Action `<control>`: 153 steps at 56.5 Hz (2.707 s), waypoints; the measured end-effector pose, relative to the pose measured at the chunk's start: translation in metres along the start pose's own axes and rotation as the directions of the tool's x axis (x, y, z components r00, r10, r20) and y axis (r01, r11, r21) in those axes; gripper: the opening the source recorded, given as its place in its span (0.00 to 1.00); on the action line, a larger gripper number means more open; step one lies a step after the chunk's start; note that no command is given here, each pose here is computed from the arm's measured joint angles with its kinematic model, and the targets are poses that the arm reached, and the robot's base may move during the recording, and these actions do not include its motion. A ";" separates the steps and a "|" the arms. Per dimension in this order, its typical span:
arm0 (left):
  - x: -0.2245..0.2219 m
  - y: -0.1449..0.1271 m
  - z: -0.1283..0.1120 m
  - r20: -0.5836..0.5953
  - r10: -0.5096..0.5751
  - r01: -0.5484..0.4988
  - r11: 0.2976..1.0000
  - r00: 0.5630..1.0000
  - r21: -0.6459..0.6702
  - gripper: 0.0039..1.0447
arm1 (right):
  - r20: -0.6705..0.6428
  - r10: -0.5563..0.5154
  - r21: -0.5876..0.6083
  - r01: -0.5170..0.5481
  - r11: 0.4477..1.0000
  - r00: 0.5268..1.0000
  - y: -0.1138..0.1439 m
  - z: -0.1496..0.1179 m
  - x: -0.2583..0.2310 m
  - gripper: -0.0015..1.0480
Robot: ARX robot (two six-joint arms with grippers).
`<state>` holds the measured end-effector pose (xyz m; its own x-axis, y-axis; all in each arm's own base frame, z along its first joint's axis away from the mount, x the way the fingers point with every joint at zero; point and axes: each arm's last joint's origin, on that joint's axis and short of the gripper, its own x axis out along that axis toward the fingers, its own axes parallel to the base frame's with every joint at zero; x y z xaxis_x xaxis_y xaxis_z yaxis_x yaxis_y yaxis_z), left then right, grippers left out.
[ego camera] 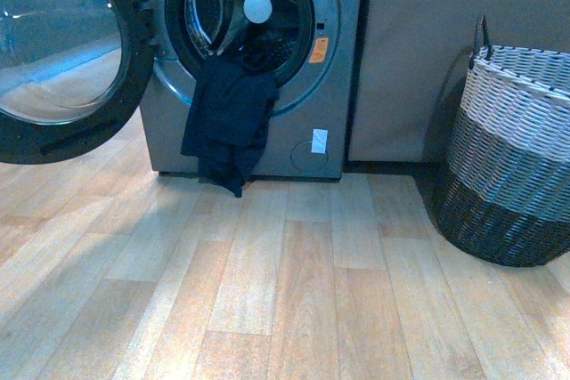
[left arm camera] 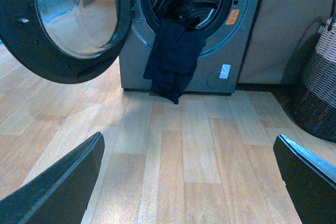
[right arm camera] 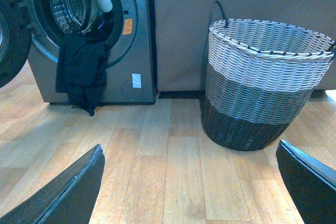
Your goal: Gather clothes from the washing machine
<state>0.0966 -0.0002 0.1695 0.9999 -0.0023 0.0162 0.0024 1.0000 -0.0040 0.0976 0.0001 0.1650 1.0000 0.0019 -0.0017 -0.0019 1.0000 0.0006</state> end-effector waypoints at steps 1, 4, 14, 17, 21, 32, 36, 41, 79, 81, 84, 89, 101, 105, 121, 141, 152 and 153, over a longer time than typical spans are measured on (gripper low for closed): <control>0.000 0.000 0.000 0.000 0.000 0.000 1.000 1.000 0.000 0.94 | 0.000 0.000 0.000 0.000 1.000 1.000 0.000 0.000 0.000 0.93; 0.000 0.000 0.000 0.000 0.000 0.000 1.000 1.000 0.000 0.94 | 0.000 0.000 0.000 0.000 1.000 1.000 0.000 0.000 0.000 0.93; 0.000 0.000 0.000 0.000 0.000 0.000 1.000 1.000 0.000 0.94 | 0.000 0.000 0.000 0.000 1.000 1.000 0.000 0.000 0.000 0.93; 0.000 0.000 0.000 0.000 0.000 0.000 1.000 1.000 0.000 0.94 | 0.000 0.000 0.000 0.000 1.000 1.000 0.000 0.000 0.000 0.93; 0.000 0.000 0.000 0.000 0.000 0.000 1.000 1.000 0.000 0.94 | 0.000 0.000 0.000 0.000 1.000 1.000 0.000 0.000 0.000 0.93; 0.000 0.000 0.000 0.000 0.000 0.000 1.000 1.000 0.000 0.94 | 0.000 0.000 0.000 0.000 1.000 1.000 0.000 0.000 0.000 0.93; 0.000 0.000 0.000 0.000 0.000 0.000 1.000 1.000 0.000 0.94 | 0.000 0.000 0.000 0.000 1.000 1.000 0.000 0.000 0.000 0.93; 0.000 0.000 0.000 0.000 0.000 0.000 1.000 1.000 0.000 0.94 | 0.000 0.000 0.000 0.000 1.000 1.000 0.000 0.000 0.000 0.93; 0.000 0.000 0.000 0.000 0.002 -0.002 1.000 1.000 0.000 0.94 | 0.000 0.001 0.000 -0.001 1.000 1.000 0.000 0.000 0.000 0.93; 0.000 0.000 0.000 -0.001 0.000 0.000 1.000 1.000 0.000 0.94 | 0.000 -0.002 0.000 0.002 1.000 1.000 0.000 0.000 0.000 0.93; 0.000 0.000 0.000 0.000 0.001 -0.001 1.000 1.000 0.000 0.94 | 0.001 -0.001 0.000 0.001 1.000 1.000 0.000 0.000 0.000 0.93; 0.000 0.000 0.000 -0.003 -0.001 0.001 1.000 1.000 0.000 0.94 | 0.000 -0.002 0.000 0.002 1.000 1.000 0.000 0.000 0.000 0.93; 0.000 0.000 0.000 0.000 0.002 -0.002 1.000 1.000 0.000 0.94 | 0.001 -0.001 0.000 0.001 1.000 1.000 0.000 0.000 0.000 0.93; 0.000 0.000 0.000 -0.002 0.000 0.000 1.000 1.000 0.000 0.94 | 0.001 0.000 0.000 0.000 1.000 1.000 0.000 0.000 0.000 0.93; 0.000 0.000 0.000 0.001 0.000 0.000 1.000 1.000 0.000 0.94 | 0.001 -0.001 0.000 0.001 1.000 1.000 0.000 0.000 0.000 0.93; 0.000 0.000 0.000 -0.002 -0.001 0.001 1.000 1.000 0.000 0.94 | -0.001 -0.003 0.000 0.003 1.000 1.000 0.000 0.000 0.000 0.93; 0.000 0.000 0.000 -0.001 0.002 -0.002 1.000 1.000 0.000 0.94 | 0.001 0.000 0.000 0.000 1.000 1.000 0.000 0.000 0.000 0.93; 0.001 0.000 -0.001 -0.019 -0.017 0.017 1.000 1.000 -0.007 0.94 | -0.001 0.000 0.000 0.000 1.000 1.000 0.000 0.000 0.000 0.93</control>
<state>0.0972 -0.0001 0.1684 0.9998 -0.0191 -0.0025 0.0190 0.9998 -0.0106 0.0977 0.0001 0.1649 1.0000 0.0019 -0.0025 -0.0019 1.0000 0.0006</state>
